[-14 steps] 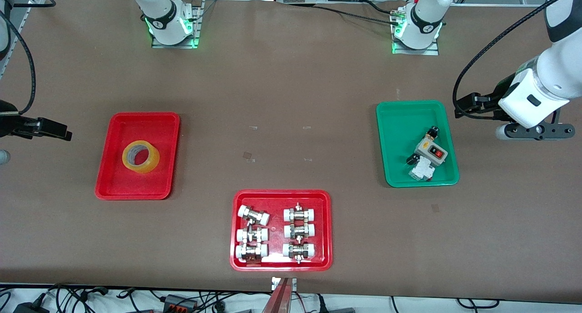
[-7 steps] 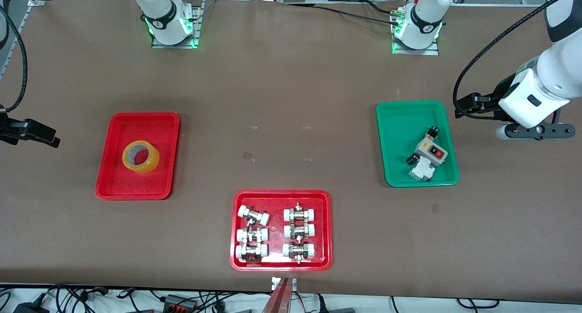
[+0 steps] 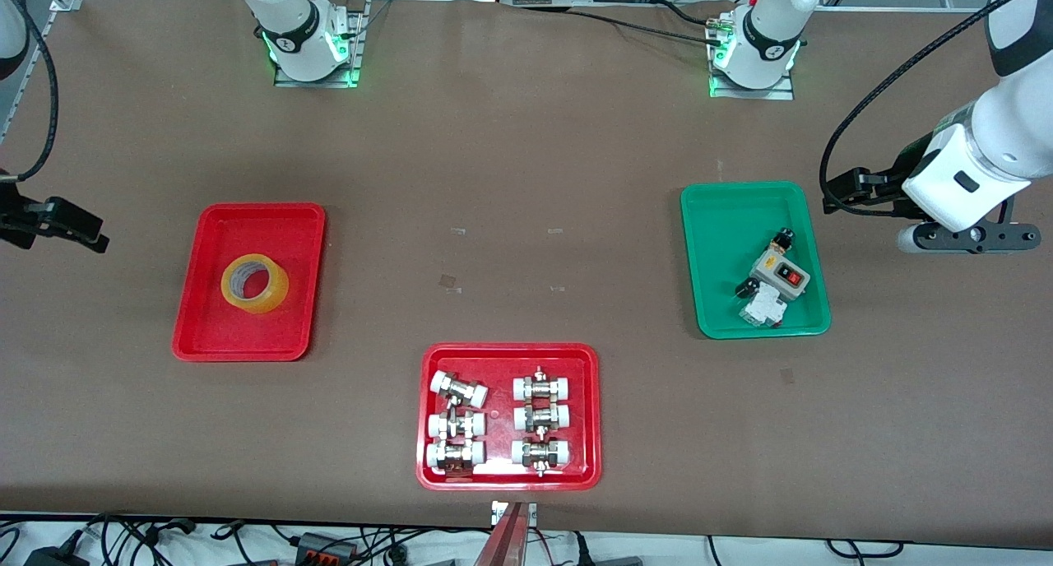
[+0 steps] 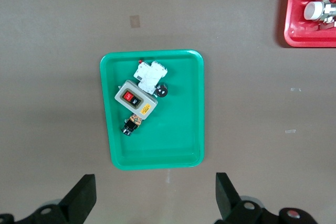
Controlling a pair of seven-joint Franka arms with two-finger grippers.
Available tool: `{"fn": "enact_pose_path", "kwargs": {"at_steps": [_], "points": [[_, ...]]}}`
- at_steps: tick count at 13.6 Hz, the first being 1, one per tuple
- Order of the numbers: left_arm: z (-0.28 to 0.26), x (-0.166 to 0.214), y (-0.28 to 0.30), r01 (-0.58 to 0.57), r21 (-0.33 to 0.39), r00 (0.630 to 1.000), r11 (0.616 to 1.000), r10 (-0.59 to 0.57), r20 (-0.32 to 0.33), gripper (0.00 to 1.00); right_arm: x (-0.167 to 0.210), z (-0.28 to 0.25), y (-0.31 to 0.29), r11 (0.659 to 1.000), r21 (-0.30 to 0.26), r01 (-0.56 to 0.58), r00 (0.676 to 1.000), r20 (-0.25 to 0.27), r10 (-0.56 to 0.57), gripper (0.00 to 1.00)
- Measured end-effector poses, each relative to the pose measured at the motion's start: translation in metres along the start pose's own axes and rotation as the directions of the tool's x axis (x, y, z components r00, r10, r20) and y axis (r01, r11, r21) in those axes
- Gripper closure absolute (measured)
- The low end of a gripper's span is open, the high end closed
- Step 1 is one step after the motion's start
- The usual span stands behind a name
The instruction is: Left arm passes tape to right arm into tray
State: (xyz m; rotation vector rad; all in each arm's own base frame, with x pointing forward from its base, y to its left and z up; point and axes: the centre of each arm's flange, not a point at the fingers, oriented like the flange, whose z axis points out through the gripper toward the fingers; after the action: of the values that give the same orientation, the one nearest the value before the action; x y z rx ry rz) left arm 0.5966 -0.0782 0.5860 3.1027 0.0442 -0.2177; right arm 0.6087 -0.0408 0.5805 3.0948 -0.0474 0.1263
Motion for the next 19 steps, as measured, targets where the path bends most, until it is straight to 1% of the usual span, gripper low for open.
{"fn": "enact_pose_path", "kwargs": {"at_steps": [3,6,19], "points": [[0.000,0.000,0.000,0.000,0.000,1.000,1.000,0.000,0.000,0.00,-0.034,0.000,-0.001,1.000,-0.002,0.009,1.000,0.017,-0.009,0.00],[0.000,0.000,0.000,0.000,0.000,1.000,1.000,0.000,0.000,0.00,-0.052,0.001,-0.001,1.000,0.001,0.019,0.999,0.029,-0.019,0.00],[0.000,0.000,0.000,0.000,0.000,1.000,1.000,0.000,-0.002,0.00,-0.055,0.003,-0.003,0.999,0.003,0.043,0.998,0.046,-0.044,0.00]]}}
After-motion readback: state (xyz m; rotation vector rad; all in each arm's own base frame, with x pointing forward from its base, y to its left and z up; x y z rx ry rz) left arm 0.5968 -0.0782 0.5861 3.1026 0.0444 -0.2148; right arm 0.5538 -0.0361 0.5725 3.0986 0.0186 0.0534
